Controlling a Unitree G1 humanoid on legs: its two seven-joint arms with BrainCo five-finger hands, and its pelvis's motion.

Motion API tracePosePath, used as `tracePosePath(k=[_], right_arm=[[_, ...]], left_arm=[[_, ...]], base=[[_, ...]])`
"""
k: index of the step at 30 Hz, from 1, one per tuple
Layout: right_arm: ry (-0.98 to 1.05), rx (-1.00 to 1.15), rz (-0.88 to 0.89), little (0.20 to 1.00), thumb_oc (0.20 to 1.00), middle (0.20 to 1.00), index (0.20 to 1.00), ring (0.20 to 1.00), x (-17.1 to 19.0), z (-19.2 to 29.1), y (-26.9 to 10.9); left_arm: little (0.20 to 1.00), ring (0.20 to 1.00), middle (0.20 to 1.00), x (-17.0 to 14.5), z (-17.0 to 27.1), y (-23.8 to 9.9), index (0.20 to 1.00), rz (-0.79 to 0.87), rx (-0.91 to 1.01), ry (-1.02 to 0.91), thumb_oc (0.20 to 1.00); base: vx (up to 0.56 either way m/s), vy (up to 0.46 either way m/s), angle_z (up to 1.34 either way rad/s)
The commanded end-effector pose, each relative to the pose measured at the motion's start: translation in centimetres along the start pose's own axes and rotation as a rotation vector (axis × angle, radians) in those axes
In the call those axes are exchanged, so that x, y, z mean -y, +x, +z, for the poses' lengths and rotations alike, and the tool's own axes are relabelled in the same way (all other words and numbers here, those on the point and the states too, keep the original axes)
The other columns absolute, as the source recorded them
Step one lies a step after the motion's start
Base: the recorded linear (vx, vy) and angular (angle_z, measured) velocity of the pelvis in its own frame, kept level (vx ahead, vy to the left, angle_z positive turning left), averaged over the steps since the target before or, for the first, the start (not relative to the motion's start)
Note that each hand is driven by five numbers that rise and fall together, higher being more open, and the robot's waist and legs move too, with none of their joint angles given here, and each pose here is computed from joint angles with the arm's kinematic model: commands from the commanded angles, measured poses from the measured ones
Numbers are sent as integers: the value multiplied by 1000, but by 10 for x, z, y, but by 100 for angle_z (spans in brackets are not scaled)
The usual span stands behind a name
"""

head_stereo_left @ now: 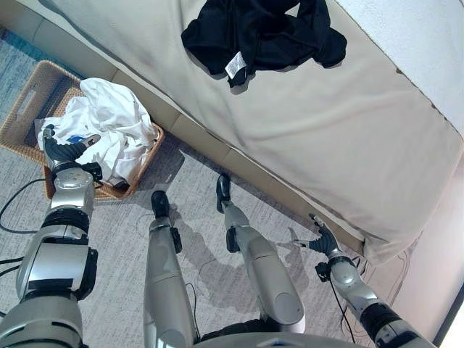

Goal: Pick up clothes into the bucket

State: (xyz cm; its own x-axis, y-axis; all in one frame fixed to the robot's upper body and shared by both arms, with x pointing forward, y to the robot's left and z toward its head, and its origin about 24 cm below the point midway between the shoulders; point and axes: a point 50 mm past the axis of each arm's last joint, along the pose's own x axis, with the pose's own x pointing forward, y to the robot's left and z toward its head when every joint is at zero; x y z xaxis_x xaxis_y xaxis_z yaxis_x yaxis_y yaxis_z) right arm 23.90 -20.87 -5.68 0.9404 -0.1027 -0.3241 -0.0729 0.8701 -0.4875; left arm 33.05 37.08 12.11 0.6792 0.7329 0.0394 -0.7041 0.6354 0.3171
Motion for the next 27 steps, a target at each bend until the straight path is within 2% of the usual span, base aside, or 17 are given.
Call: tracePosePath(k=[1, 4, 6, 7, 9, 13, 15, 17, 19, 20, 21, 27], right_arm=[[28, 168, -92, 1000, 1000, 1000, 1000, 1000, 22, 36, 9], [56, 267, -137, 1000, 1000, 1000, 1000, 1000, 32, 59, 11], [79, 486, -248, 1000, 1000, 1000, 1000, 1000, 57, 108, 8], [77, 485, -248, 1000, 1000, 1000, 1000, 1000, 57, 108, 8], [71, 710, -426, 1000, 1000, 1000, 1000, 1000, 93, 157, -3], [66, 868, -558, 1000, 1000, 1000, 1000, 1000, 120, 192, -14], [59, 984, -666, 1000, 1000, 1000, 1000, 1000, 141, 218, -27], [39, 1008, -703, 1000, 1000, 1000, 1000, 1000, 148, 223, -31], [9, 1010, -797, 1000, 1000, 1000, 1000, 1000, 165, 232, -32], [8, 1010, -799, 1000, 1000, 1000, 1000, 1000, 165, 232, -32], [-11, 995, -859, 1000, 1000, 1000, 1000, 1000, 180, 241, -27], [-124, 874, -984, 1000, 1000, 1000, 1000, 1000, 235, 273, -11]], left_arm=[[1000, 1000, 1000, -43, 12, 13, 1000, 152, 29, 10, 1000], [1000, 1000, 1000, -44, 5, 10, 1000, 168, 18, 15, 1000], [1000, 1000, 1000, -42, -9, 1, 1000, 174, 37, 24, 1000], [1000, 1000, 1000, -42, -10, 1, 1000, 174, 35, 24, 1000], [1000, 1000, 1000, -24, -25, -23, 1000, 111, 118, 30, 1000], [1000, 1000, 1000, -2, -37, -44, 1000, 2, 188, 97, 1000], [1000, 1000, 1000, 22, -63, -65, 1000, -136, 186, 244, 1000], [1000, 1000, 1000, 30, -71, -71, 1000, -175, 167, 269, 1000], [1000, 1000, 1000, 52, -91, -92, 1000, -304, 133, 328, 1000], [1000, 1000, 1000, 52, -91, -92, 1000, -305, 134, 327, 1000], [1000, 1000, 1000, 67, -100, -108, 1000, -394, 122, 342, 1000], [1000, 1000, 1000, 94, -97, -129, 1000, -566, 187, 366, 1000]], base=[[11, -10, 4], [0, 0, 0], [0, 0, 0], [0, 0, 0], [2, 3, 2], [-11, 22, 9], [0, 33, 13], [13, 13, 19], [24, -7, 31], [24, -40, 30], [17, -54, 32], [6, -70, 31]])
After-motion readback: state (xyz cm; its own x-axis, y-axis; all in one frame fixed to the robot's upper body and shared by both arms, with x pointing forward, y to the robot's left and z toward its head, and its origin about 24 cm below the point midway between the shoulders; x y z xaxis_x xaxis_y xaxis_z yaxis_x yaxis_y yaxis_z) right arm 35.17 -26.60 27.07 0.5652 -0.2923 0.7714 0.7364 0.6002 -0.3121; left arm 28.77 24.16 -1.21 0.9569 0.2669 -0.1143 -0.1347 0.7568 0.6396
